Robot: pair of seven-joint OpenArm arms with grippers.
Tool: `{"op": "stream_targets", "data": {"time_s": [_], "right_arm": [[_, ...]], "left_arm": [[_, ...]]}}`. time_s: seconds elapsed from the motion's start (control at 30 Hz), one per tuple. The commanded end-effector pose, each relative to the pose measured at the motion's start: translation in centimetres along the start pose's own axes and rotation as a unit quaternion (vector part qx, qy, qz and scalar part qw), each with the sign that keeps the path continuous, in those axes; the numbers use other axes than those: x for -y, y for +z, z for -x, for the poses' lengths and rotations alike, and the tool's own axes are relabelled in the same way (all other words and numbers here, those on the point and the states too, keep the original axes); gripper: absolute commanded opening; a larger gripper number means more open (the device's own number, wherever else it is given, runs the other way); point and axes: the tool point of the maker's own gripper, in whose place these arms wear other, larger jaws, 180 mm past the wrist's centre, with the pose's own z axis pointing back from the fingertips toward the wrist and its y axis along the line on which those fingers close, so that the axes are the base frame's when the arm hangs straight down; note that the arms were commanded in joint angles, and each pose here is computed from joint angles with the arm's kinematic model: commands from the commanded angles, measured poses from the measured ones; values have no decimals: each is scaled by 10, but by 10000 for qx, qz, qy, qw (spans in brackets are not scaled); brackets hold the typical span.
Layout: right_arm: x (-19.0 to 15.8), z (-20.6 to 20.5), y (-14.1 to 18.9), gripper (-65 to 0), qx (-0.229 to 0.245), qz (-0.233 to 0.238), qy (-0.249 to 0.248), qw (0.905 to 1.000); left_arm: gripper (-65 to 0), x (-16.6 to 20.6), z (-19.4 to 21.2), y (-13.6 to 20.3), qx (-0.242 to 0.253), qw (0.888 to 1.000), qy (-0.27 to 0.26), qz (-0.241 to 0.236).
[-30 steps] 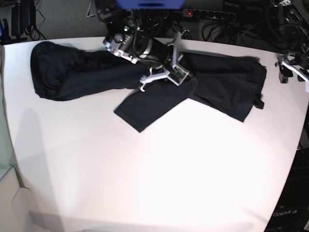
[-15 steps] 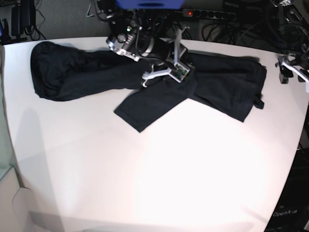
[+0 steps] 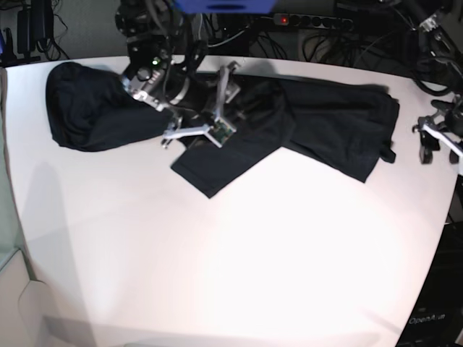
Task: Fold the T-shirt properly
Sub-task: 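Release the sleeve and move the left gripper over the strip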
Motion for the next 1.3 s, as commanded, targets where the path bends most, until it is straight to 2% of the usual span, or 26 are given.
{"op": "stream_targets", "data": {"time_s": [0.0,0.17,0.3,0.4,0.5,0.6,0.7,0.8,0.87,1.07,1.27], "right_arm": [[18,-18,6,-263,317,227,54,9992],[94,18,37,-263,-68,1186,-63,9929],[149,44,71,-263,-335,1968,-259,9795],[189,63,104,-263,-450,2644,-564,9617],[221,76,137,-262,-493,3246,-816,9410],[238,88,162,-260,-579,3617,-945,9257],[249,97,179,-260,-662,3832,-987,9160],[254,100,189,-260,-710,3942,-975,9111],[255,100,189,-260,-716,3948,-962,9109],[254,99,188,-260,-707,3928,-957,9119],[254,99,187,-260,-706,3922,-954,9122]], "left_arm": [[-230,2,-27,0,272,9995,-183,22],[-230,55,-85,-24,475,9946,-690,611],[-230,132,-121,-39,788,9799,-1109,1457],[-230,209,-133,-39,943,9567,-1552,2274],[-230,299,-130,-30,1002,9192,-1984,3250],[-230,358,-119,-26,844,9075,-1738,3729],[-230,404,-89,-31,440,9082,-1627,3831],[-230,435,-56,-37,115,9123,-1886,3634],[-230,447,-37,-41,-74,9162,-1988,3477],[-232,477,5,-38,-612,9082,-2058,3593],[-232,495,33,-42,-630,9069,-2152,3567]]}}
